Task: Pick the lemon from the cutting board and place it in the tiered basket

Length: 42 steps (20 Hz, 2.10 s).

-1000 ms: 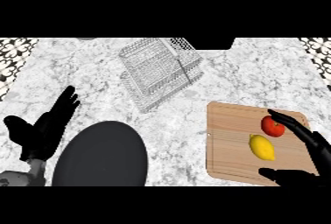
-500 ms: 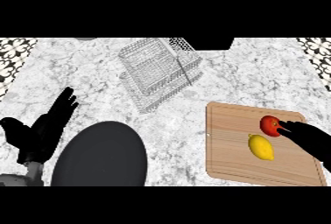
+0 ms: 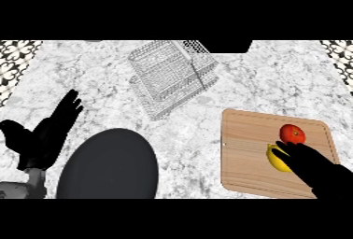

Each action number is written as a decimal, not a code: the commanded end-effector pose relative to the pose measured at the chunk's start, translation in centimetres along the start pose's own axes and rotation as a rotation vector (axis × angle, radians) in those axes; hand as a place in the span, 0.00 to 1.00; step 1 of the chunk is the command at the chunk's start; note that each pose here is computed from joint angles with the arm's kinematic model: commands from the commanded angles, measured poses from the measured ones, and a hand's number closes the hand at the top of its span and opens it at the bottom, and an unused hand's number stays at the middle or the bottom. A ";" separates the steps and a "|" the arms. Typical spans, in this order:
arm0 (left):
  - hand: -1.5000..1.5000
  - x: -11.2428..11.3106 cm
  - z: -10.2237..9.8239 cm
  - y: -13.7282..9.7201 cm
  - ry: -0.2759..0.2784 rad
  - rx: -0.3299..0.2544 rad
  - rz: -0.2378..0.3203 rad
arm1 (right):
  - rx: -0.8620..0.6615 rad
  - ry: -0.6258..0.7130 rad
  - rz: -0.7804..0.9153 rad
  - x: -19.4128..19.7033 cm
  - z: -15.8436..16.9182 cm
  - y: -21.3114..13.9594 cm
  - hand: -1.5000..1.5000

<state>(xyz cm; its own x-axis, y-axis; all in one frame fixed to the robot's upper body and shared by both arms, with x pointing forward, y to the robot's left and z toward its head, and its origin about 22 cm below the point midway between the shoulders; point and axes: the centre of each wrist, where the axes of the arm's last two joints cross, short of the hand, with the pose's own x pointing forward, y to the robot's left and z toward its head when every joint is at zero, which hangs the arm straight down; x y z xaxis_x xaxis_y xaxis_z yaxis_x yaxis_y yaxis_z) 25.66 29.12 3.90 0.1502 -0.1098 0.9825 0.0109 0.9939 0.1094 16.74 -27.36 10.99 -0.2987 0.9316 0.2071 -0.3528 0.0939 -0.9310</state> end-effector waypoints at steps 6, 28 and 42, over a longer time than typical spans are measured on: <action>0.50 -0.4 0.4 -0.8 0.000 0.002 0.002 | 0.043 0.113 0.042 -1.8 -3.1 4.7 0.00; 0.50 -0.5 0.4 -0.5 -0.004 -0.010 0.005 | 0.093 0.196 0.101 -4.6 -6.4 10.3 1.00; 0.50 -0.6 0.4 1.0 0.018 0.034 -0.003 | 0.051 0.626 0.016 -3.9 -6.6 12.8 1.00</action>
<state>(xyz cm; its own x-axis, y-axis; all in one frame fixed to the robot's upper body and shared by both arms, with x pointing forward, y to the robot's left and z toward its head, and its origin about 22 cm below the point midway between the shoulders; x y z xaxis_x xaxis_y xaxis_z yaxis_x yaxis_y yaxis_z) 25.41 29.48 3.50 0.1515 -0.1069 0.9827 0.0032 0.9942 0.1077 21.45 -27.76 -1.53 -0.0526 0.9978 -0.0394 -0.3524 -0.0554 -0.9342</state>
